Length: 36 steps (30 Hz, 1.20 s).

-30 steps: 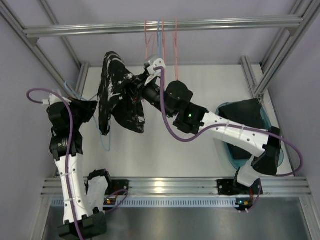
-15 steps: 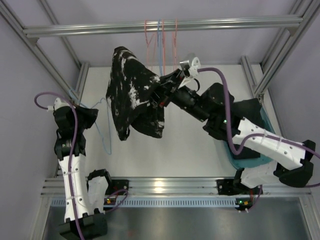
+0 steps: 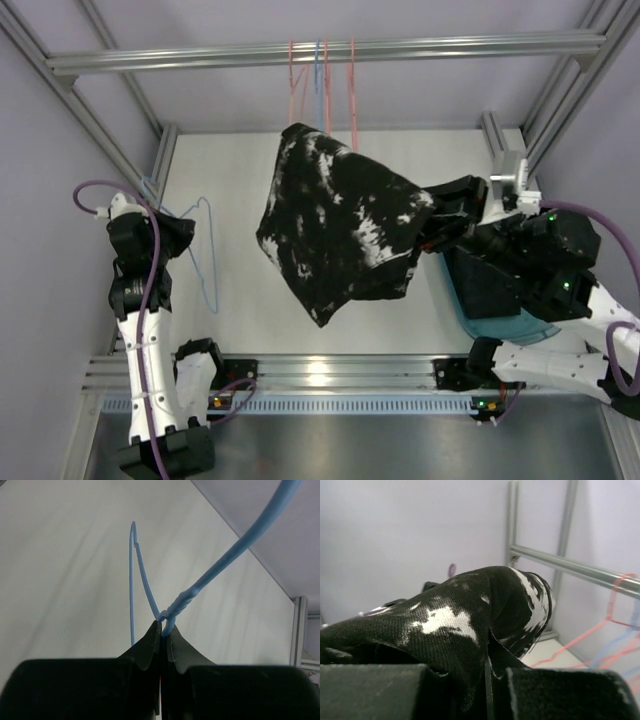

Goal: Remove the trousers from the hanger

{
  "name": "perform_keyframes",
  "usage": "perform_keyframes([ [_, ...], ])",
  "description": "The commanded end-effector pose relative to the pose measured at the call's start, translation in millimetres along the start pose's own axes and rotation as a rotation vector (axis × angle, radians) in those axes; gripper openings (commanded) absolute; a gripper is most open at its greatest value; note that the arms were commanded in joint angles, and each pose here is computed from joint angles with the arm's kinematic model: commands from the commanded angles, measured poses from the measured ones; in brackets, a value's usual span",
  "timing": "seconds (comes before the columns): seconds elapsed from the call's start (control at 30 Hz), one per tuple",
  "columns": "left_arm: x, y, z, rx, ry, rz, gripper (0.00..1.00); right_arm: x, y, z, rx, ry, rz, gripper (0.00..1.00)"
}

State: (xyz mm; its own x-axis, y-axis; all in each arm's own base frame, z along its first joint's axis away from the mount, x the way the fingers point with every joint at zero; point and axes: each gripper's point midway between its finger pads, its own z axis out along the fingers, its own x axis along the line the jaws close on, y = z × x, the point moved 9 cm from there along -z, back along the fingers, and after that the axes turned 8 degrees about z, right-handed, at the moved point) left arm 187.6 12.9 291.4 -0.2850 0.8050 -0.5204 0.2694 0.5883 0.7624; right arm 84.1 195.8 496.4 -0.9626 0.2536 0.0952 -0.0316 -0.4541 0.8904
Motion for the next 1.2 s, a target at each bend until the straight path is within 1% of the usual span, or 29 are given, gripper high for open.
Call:
perform_keyframes([
  [0.0, -1, 3, -1, -0.039, -0.027, 0.059, 0.0, -12, 49, -26, -0.184, -0.094, -0.102, 0.0],
  [0.07, -2, 4, -2, -0.042, -0.036, 0.068, 0.0, -10, 59, -43, -0.214, -0.119, -0.101, 0.0],
  [0.1, -2, 4, -2, -0.041, -0.038, 0.077, 0.0, -17, 61, -50, -0.21, -0.168, -0.114, 0.0],
  [0.17, -3, 5, -1, -0.041, -0.038, 0.088, 0.0, -10, 74, -66, -0.249, -0.172, -0.113, 0.0],
  [0.27, -5, 8, 0, -0.035, -0.048, 0.096, 0.0, -3, 99, -90, -0.317, -0.259, -0.196, 0.0],
  [0.3, -6, 9, 0, -0.035, -0.052, 0.096, 0.0, -2, 108, -97, -0.34, -0.313, -0.24, 0.0],
  [0.37, -9, 10, 1, -0.028, -0.058, 0.098, 0.0, 7, 113, -113, -0.368, -0.383, -0.257, 0.0],
  [0.43, -11, 9, 2, -0.02, -0.068, 0.1, 0.0, 15, 115, -127, -0.38, -0.464, -0.315, 0.0],
  [0.47, -11, 9, 3, -0.016, -0.073, 0.096, 0.0, 14, 111, -133, -0.368, -0.526, -0.319, 0.0],
  [0.53, -14, 8, 3, -0.015, -0.084, 0.1, 0.0, 19, 108, -146, -0.372, -0.625, -0.38, 0.0],
  [0.57, -14, 8, 3, -0.017, -0.083, 0.099, 0.0, 14, 103, -155, -0.364, -0.732, -0.409, 0.0],
  [0.63, -18, 8, 3, -0.017, -0.094, 0.105, 0.0, 20, 99, -170, -0.372, -0.827, -0.475, 0.0],
  [0.67, -19, 8, 3, -0.021, -0.095, 0.106, 0.0, 15, 94, -179, -0.355, -0.94, -0.522, 0.0],
  [0.7, -20, 8, 3, -0.018, -0.097, 0.108, 0.0, 21, 92, -188, -0.367, -0.991, -0.557, 0.0],
  [0.77, -23, 9, 3, -0.018, -0.104, 0.114, 0.0, 20, 86, -200, -0.357, -1.104, -0.604, 0.0],
  [0.83, -27, 10, 3, -0.023, -0.12, 0.121, 0.0, 26, 77, -213, -0.311, -1.174, -0.662, 0.0],
  [0.9, -30, 11, 3, -0.031, -0.126, 0.118, 0.0, 28, 63, -223, -0.26, -1.221, -0.672, 0.0],
  [0.97, -32, 10, 3, -0.032, -0.135, 0.118, 0.0, 27, 51, -234, -0.215, -1.312, -0.707, 0.0],
  [1.1, -32, 9, 1, -0.035, -0.138, 0.121, 0.0, 28, 27, -254, -0.108, -1.419, -0.726, 0.0],
  [1.17, -32, 10, -2, -0.044, -0.141, 0.128, 0.0, 21, 12, -265, -0.01, -1.479, -0.728, 0.0],
])
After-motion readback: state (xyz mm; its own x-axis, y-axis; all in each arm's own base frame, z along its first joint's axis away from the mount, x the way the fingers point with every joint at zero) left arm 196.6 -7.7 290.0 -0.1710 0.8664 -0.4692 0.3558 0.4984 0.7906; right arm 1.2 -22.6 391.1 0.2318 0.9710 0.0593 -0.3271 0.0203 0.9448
